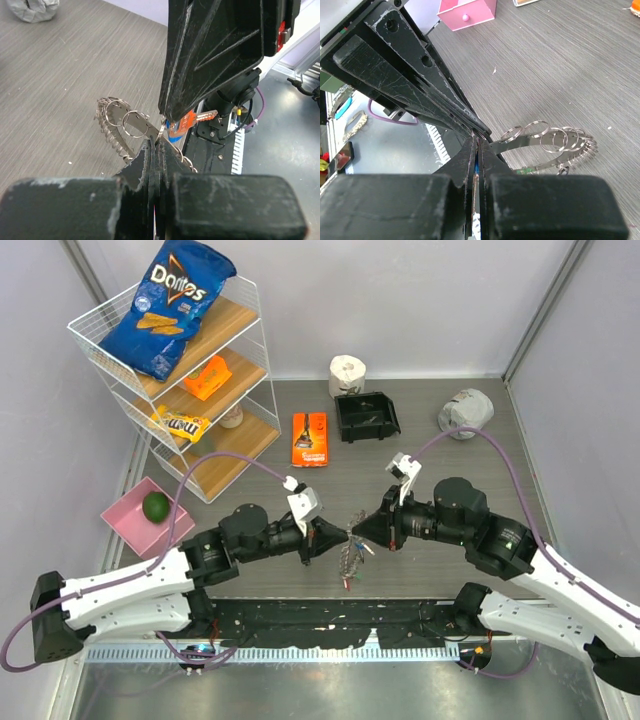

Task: Remove the keys from the keyring
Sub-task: Remove the key from the keyring.

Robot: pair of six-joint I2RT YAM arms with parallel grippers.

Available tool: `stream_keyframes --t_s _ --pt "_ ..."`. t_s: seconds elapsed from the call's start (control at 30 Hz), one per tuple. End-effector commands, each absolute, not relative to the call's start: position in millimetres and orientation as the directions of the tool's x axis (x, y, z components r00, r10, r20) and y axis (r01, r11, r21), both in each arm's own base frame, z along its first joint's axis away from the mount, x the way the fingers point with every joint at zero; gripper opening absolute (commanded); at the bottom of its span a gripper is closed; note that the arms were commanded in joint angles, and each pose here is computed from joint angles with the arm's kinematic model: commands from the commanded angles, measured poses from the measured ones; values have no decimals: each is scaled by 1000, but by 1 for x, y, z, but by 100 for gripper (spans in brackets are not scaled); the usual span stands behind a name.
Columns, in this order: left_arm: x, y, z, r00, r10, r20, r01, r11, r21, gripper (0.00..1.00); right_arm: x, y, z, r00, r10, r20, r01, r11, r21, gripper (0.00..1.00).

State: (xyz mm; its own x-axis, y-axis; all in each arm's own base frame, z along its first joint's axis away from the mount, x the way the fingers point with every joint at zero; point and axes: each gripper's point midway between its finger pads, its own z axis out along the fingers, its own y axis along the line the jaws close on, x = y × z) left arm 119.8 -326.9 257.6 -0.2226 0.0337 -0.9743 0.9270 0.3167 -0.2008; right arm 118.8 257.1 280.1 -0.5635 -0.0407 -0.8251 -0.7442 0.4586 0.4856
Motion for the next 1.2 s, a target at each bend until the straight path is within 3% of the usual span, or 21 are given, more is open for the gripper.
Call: stream_keyframes --t_s 0.0,0.43,1.17 --pt "129 -331 277 -233 29 -972 913 350 -209 0 112 268 299 -522 -31 -852 -792 387 472 5" --pt "123 -345 252 -306 208 -929 918 323 -230 0 115 276 289 -519 -77 -851 -798 400 451 5" --pt "105 -359 260 -380 185 -906 922 146 -358 0 113 281 275 -501 -100 -859 -817 381 432 5"
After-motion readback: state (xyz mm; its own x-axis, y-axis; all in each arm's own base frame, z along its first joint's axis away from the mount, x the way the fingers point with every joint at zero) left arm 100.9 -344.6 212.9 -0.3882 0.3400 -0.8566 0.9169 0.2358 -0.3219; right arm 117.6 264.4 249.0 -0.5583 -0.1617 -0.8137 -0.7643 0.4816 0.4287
